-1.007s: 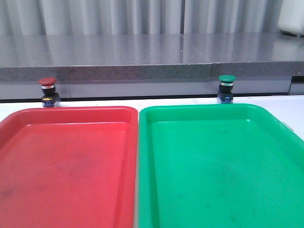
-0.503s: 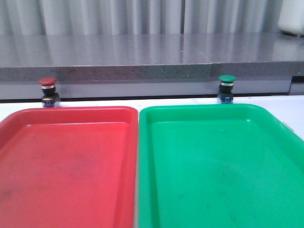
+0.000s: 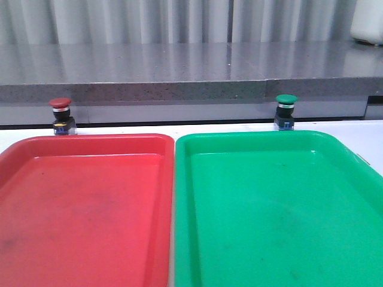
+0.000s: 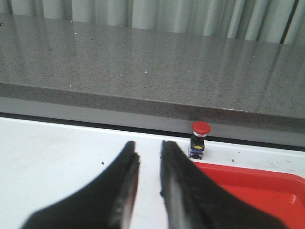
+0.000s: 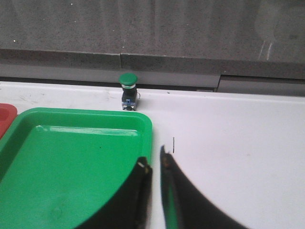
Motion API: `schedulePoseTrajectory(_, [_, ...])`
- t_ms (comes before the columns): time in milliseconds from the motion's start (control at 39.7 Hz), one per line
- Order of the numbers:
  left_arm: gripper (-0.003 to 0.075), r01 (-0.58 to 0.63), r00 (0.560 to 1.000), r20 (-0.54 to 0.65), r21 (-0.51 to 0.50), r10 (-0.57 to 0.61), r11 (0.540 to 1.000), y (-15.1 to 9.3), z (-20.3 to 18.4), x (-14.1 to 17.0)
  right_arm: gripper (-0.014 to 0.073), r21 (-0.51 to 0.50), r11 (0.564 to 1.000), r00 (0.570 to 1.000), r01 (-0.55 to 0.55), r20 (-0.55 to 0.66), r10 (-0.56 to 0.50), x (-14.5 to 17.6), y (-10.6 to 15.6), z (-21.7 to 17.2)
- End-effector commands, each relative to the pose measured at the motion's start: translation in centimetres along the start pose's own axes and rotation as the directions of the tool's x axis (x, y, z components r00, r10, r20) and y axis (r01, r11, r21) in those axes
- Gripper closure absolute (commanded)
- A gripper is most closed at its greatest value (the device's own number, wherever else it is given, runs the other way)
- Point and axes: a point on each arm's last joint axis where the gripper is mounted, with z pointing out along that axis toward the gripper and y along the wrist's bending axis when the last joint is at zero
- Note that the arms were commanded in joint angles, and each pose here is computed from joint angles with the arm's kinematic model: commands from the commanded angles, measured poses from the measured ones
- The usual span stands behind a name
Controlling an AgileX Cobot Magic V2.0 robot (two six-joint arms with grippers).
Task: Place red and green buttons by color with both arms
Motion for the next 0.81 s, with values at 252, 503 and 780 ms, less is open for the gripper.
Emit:
schedulePoseTrajectory(252, [0.0063, 0.010, 0.994, 0.108, 0.016, -0.012, 1.000, -0.2, -0.1, -1.9, 0.0008, -0.002, 1.000, 0.993, -0.008, 0.120, 0.008, -2.0, 0.1, -0.3])
schedulePoseTrajectory(503, [0.0122, 0.016, 0.987, 0.157, 0.026, -0.020, 1.000, -0.3, 0.5, -2.6, 0.0008, -0.002, 1.000, 0.975, -0.008, 0.222, 0.008, -3.1, 0.0, 0.3])
schedulePoseTrajectory(780, [0.0122, 0.018, 0.997, 0.080, 0.017, -0.019, 1.000, -0.6, 4.3, -4.7, 0.0008, 0.003, 1.000, 0.984, -0.010, 0.180, 0.009, -5.4, 0.1, 3.8])
